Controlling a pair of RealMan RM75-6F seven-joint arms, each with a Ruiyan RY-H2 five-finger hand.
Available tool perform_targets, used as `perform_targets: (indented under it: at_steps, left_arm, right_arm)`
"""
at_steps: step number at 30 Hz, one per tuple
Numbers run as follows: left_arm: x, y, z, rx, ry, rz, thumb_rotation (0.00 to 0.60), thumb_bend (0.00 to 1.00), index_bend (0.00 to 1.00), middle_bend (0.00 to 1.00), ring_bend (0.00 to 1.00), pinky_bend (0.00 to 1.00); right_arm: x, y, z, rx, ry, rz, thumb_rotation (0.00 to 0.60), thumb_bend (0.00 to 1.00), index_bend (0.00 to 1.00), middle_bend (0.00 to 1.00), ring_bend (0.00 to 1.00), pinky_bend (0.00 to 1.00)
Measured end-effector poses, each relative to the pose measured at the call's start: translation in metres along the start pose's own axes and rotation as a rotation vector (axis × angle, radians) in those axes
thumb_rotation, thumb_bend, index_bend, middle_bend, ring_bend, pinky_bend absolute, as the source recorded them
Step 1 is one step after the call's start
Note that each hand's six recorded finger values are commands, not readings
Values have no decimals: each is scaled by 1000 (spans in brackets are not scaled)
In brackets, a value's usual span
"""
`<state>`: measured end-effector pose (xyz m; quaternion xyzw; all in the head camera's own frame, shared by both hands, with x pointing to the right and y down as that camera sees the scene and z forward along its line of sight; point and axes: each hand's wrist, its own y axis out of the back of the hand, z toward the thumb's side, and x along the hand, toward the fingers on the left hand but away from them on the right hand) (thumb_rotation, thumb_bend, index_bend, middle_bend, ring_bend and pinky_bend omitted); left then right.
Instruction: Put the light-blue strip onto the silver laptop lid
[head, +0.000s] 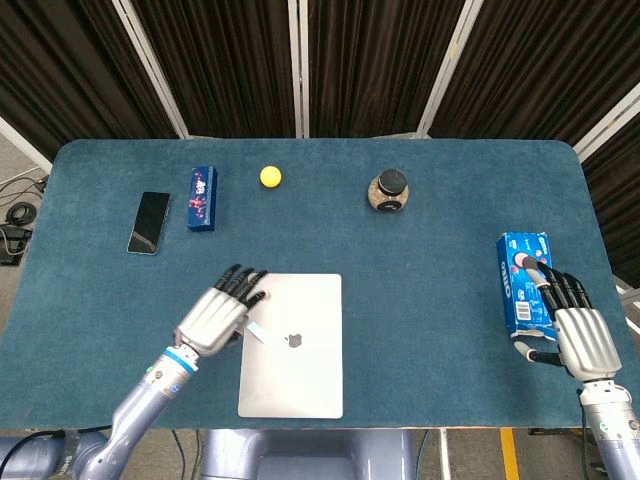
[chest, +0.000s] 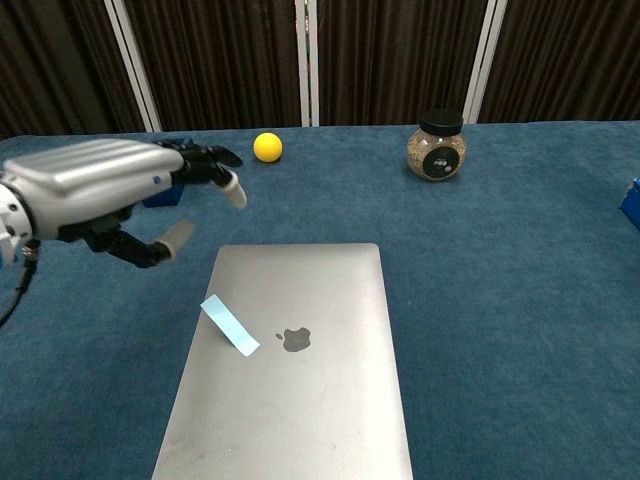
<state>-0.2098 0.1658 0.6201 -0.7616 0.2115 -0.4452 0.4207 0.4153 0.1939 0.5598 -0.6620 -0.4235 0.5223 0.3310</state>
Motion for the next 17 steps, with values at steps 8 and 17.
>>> perform_targets:
  at_steps: [8, 17]
  left_arm:
    - [-47, 32, -63, -49, 218, 153, 600, 0, 0, 0, 0, 0]
    - [-137, 28, -117, -125, 469, 244, 600, 0, 0, 0, 0, 0]
  right_arm:
    - [0, 0, 1, 21, -1, -9, 600, 0, 0, 0, 0, 0]
    - [2, 1, 3, 73, 4, -43, 600, 0, 0, 0, 0, 0]
